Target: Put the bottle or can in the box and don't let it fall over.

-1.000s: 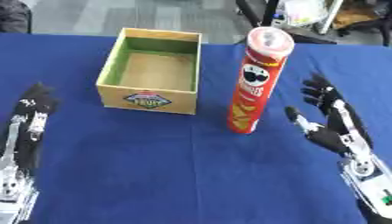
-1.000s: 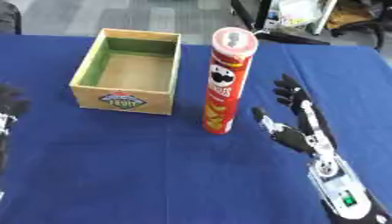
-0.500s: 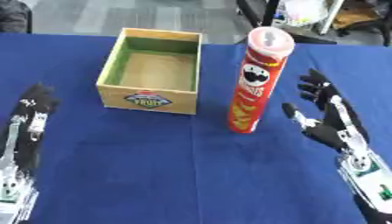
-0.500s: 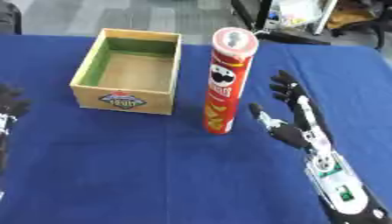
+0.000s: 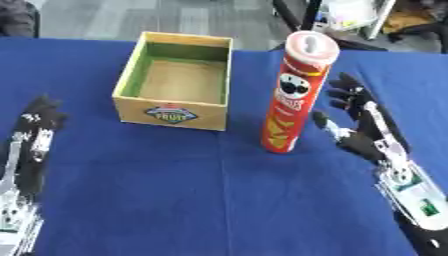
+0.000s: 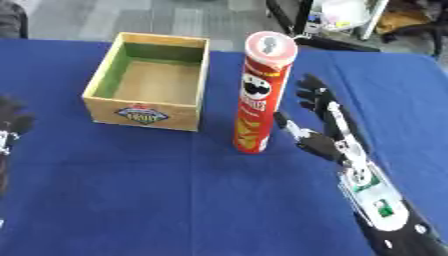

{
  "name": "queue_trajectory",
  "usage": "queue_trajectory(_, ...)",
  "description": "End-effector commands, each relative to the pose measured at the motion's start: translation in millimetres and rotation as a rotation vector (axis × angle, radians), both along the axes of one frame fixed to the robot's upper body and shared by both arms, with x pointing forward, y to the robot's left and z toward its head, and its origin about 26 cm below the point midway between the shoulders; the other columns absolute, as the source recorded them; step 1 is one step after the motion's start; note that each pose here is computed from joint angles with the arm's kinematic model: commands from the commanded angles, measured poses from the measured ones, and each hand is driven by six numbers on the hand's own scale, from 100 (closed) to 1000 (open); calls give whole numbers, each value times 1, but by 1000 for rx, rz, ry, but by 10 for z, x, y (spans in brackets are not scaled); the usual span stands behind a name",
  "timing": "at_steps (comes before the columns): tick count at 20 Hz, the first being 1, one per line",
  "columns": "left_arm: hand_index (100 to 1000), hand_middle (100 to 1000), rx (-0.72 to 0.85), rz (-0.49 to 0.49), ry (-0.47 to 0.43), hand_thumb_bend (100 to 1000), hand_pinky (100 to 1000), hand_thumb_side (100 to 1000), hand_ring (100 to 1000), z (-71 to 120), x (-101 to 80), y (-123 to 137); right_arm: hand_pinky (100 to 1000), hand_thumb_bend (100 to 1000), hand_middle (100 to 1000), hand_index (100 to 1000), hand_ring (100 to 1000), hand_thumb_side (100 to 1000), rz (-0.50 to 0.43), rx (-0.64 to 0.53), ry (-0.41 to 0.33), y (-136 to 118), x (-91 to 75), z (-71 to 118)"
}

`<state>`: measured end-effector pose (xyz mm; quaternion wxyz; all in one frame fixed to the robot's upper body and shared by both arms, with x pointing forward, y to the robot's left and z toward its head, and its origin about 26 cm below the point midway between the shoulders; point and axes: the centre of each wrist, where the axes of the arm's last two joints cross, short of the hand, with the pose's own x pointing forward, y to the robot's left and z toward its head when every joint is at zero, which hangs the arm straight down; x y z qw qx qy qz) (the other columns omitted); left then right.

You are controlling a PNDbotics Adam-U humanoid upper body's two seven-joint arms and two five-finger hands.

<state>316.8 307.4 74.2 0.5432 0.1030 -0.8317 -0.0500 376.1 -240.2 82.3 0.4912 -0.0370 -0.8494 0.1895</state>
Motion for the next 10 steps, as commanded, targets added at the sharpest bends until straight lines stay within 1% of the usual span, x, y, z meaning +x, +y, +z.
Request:
queue_trajectory(1,950,826,7,-7,-27,459,878,749,804,86,13,4,863,480,879,1000,877,402,3,2,-20,-25,60,87)
queue_trajectory(10,950,826,6,-9,-29,460,878,748,804,90,15,-1,861,480,876,1000,873,401,6,24,-18,30,142,73)
